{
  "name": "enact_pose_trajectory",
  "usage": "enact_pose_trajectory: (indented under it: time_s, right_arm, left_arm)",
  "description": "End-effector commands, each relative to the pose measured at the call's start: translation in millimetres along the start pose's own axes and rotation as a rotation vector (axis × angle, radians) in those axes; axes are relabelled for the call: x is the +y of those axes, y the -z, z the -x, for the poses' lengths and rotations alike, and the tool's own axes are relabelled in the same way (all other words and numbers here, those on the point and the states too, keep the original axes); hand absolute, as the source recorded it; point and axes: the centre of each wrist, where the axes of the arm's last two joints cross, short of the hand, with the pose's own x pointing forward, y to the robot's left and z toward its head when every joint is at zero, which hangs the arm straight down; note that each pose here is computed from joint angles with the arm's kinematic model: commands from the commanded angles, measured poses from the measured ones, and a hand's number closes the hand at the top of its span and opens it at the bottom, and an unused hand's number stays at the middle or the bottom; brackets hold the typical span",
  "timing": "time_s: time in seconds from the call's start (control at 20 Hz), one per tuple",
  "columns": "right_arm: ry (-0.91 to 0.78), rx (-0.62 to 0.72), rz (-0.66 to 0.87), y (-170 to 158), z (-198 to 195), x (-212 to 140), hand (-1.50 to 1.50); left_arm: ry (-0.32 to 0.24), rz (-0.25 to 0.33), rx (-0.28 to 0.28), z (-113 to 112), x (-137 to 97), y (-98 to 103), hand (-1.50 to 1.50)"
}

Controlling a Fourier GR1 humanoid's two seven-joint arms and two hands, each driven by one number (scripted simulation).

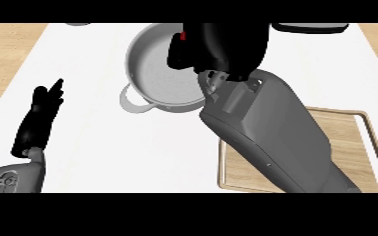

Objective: Pick the tomato from the tray and place it in the pot

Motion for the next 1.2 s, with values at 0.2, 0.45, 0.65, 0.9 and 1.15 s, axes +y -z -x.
enact_pose_trajectory:
  time_s: [0.2,0.45,0.65,0.9,1.15]
  right_arm:
    - [0.023,0.143,-0.186,43.7,-19.2,42.7,1.50]
    - [0.159,0.264,-0.259,49.1,3.3,83.4,-1.50]
    - [0.275,0.256,-0.234,46.9,10.3,107.6,-1.50]
    - [0.549,0.265,-0.055,53.2,24.8,103.8,-1.50]
    - [0.694,0.284,0.130,58.5,23.2,97.8,-1.50]
  left_arm:
    - [-0.008,0.005,-0.011,-5.5,7.9,1.6,0.00]
    - [-0.002,0.017,-0.013,2.0,-18.4,-1.1,0.00]
    - [0.013,0.016,-0.013,-4.4,-10.4,5.0,0.00]
    - [-0.004,0.013,-0.013,-1.5,-4.2,-0.1,0.00]
    - [-0.010,0.001,0.000,-4.9,-2.7,2.5,0.00]
